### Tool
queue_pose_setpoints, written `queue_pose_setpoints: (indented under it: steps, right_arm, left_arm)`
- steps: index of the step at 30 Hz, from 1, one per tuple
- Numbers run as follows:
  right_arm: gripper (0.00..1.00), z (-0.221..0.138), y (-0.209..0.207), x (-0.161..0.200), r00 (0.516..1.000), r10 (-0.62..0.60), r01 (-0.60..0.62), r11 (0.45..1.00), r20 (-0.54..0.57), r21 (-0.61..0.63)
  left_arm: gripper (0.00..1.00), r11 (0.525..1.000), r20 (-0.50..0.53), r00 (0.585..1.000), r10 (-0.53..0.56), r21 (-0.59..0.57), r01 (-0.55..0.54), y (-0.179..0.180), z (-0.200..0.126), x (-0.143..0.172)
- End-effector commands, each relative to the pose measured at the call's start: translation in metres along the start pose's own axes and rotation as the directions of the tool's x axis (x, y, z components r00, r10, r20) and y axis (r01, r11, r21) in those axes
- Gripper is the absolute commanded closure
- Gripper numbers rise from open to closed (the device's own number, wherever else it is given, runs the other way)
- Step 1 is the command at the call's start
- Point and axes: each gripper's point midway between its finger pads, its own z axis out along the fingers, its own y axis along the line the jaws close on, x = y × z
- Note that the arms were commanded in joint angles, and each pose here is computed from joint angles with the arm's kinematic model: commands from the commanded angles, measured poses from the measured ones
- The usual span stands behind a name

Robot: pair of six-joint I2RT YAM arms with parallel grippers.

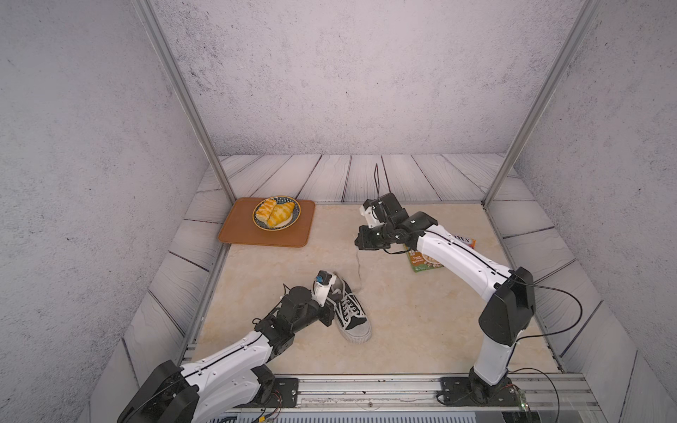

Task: Tie the shoes
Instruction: Wrap the shoelace around the shoelace.

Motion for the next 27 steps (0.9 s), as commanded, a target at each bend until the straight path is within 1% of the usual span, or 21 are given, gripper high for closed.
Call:
queue_pose_setpoints:
  steps: [1, 6, 12, 17, 20, 21, 24, 27]
  right_arm:
    - [1.00, 0.013, 0.026, 0.021, 0.988, -0.108, 0.101, 0.993, -0.114, -0.067]
    - [1.00, 0.019, 0.061, 0.044, 0.959, -0.208, 0.179, 0.971, -0.191, -0.157]
    - [1.00, 0.010, 0.084, 0.080, 0.915, -0.312, 0.241, 0.932, -0.257, -0.271]
    - [0.99, 0.008, 0.089, 0.103, 0.888, -0.342, 0.232, 0.911, -0.308, -0.341]
    - [0.94, 0.009, 0.090, 0.111, 0.875, -0.351, 0.222, 0.903, -0.334, -0.367]
    - [0.91, 0.010, 0.092, 0.112, 0.872, -0.353, 0.219, 0.901, -0.338, -0.375]
    - [0.77, 0.011, 0.091, 0.112, 0.871, -0.352, 0.219, 0.902, -0.341, -0.372]
    - [0.68, 0.011, 0.090, 0.110, 0.875, -0.354, 0.229, 0.904, -0.331, -0.362]
  left_arm:
    - [1.00, 0.998, 0.036, 0.998, 0.048, 0.038, -0.050, -0.009, -0.001, -0.013]
    - [1.00, 0.994, 0.047, 0.995, 0.088, 0.056, -0.090, -0.012, -0.004, -0.010]
    - [1.00, 0.988, 0.050, 0.992, 0.118, 0.091, -0.123, -0.019, -0.004, -0.007]
    - [1.00, 0.983, 0.062, 0.989, 0.134, 0.115, -0.141, -0.024, -0.004, -0.006]
    - [1.00, 0.980, 0.069, 0.987, 0.144, 0.128, -0.152, -0.028, -0.005, -0.006]
    - [1.00, 0.979, 0.071, 0.987, 0.147, 0.132, -0.155, -0.028, -0.005, -0.006]
    - [1.00, 0.978, 0.072, 0.986, 0.151, 0.133, -0.159, -0.029, -0.005, -0.005]
    - [1.00, 0.978, 0.079, 0.985, 0.150, 0.131, -0.160, -0.029, -0.006, -0.005]
